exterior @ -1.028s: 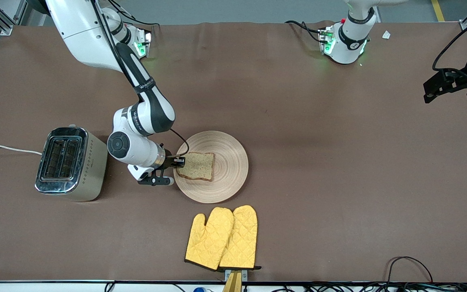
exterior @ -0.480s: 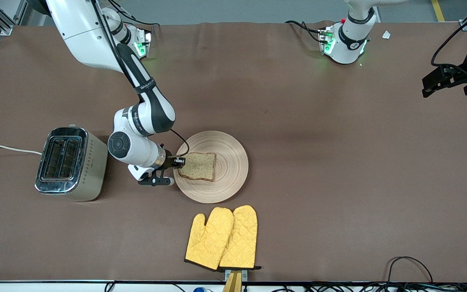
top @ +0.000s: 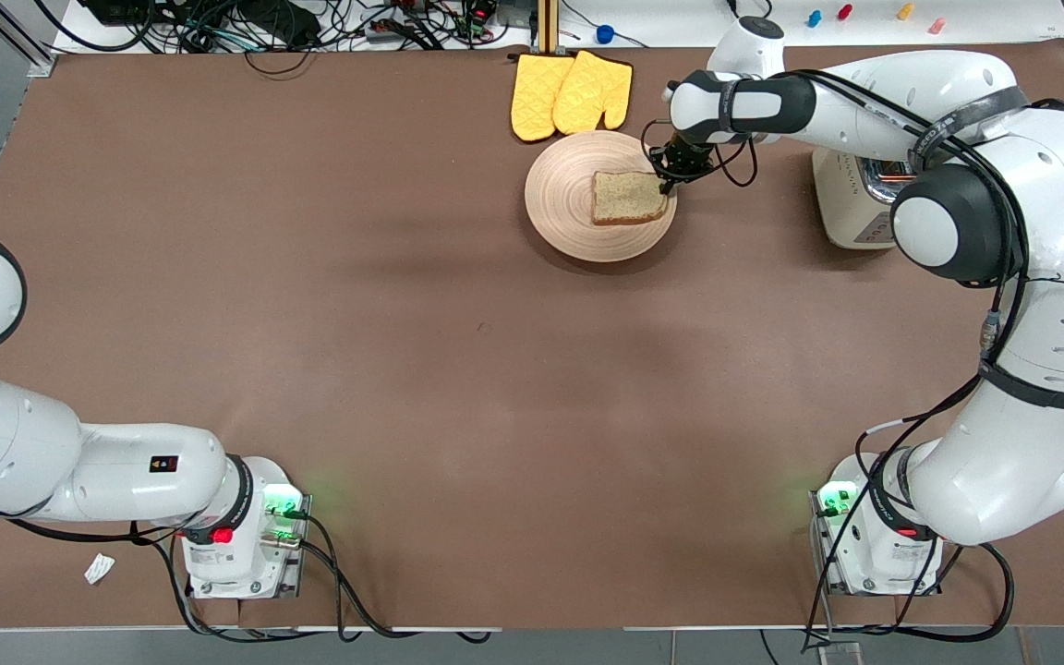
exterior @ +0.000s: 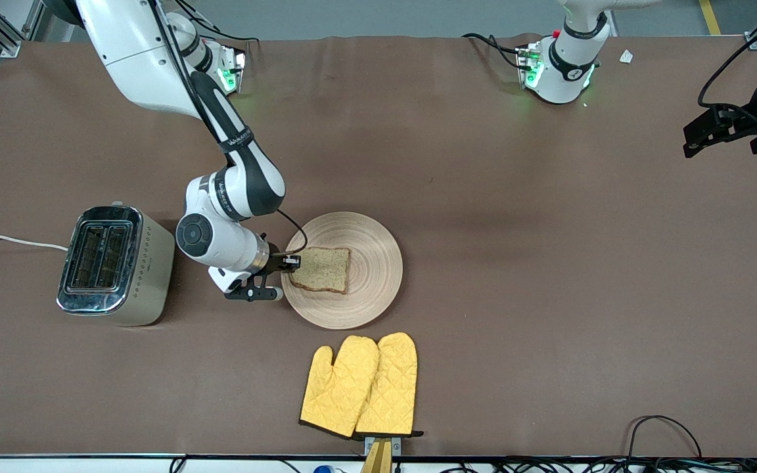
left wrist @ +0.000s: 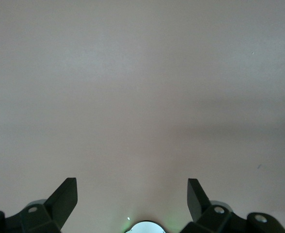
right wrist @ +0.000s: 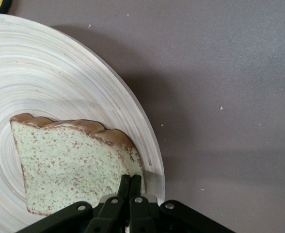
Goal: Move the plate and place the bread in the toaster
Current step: 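Lower the right gripper onto the bread slice and grasp it, then lift the bread with the right gripper and carry it over the toaster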
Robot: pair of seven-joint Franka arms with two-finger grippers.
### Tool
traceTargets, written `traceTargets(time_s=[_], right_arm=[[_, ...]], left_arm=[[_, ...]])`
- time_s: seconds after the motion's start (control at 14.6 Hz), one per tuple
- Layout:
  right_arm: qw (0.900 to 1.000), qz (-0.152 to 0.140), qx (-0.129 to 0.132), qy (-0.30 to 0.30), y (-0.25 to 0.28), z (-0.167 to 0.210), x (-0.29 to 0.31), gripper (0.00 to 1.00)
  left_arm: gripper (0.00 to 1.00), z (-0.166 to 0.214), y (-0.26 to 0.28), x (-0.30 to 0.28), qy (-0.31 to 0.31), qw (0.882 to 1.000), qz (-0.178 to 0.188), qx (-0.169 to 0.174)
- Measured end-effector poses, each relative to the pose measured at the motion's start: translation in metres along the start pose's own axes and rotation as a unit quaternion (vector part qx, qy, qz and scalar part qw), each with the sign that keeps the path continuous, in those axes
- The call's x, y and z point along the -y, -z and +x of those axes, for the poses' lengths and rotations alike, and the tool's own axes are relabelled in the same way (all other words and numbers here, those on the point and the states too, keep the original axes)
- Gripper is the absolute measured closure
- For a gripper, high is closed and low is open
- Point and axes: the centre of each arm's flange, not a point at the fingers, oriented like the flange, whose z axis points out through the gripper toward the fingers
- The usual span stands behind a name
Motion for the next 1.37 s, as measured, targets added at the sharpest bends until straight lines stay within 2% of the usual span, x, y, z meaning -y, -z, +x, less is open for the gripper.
traceTargets(time_s=[0.07, 0.21, 0.41, 0.62, 0.82, 0.96, 1.1, 1.37], right_arm=[[1.0, 0.0, 0.003, 0.0, 0.0, 0.0, 0.0, 0.98], [1.0, -0.003, 0.028, 0.003, 0.006, -0.001, 0.003, 0.98], [0.999, -0.015, 0.05, 0.016, 0.042, 0.007, 0.009, 0.98], [0.995, -0.081, 0.048, 0.042, 0.114, 0.022, -0.003, 0.98], [0.985, -0.157, 0.056, 0.055, 0.18, 0.023, -0.012, 0.98], [0.975, -0.21, 0.036, 0.064, 0.22, 0.022, -0.015, 0.98], [0.959, -0.274, 0.018, 0.071, 0.25, 0.019, -0.024, 0.98], [0.923, -0.376, 0.03, 0.073, 0.268, 0.017, -0.051, 0.98]], left_arm=[[0.0, 0.0, -0.001, -0.001, 0.0, 1.0, -0.004, 0.001], [0.0, 0.0, -0.002, -0.001, 0.0, 1.0, -0.007, 0.003], [0.0, 0.0, -0.003, 0.002, 0.001, 1.0, -0.008, 0.003], [0.0, 0.002, -0.005, 0.008, -0.005, 1.0, -0.008, 0.006], [0.0, 0.003, -0.008, 0.008, -0.005, 1.0, -0.009, 0.009], [0.0, 0.003, -0.008, 0.007, -0.006, 1.0, -0.009, 0.009], [0.0, 0.003, -0.008, 0.006, -0.006, 1.0, -0.012, 0.009], [0.0, 0.003, -0.008, 0.004, -0.008, 1.0, -0.016, 0.008]])
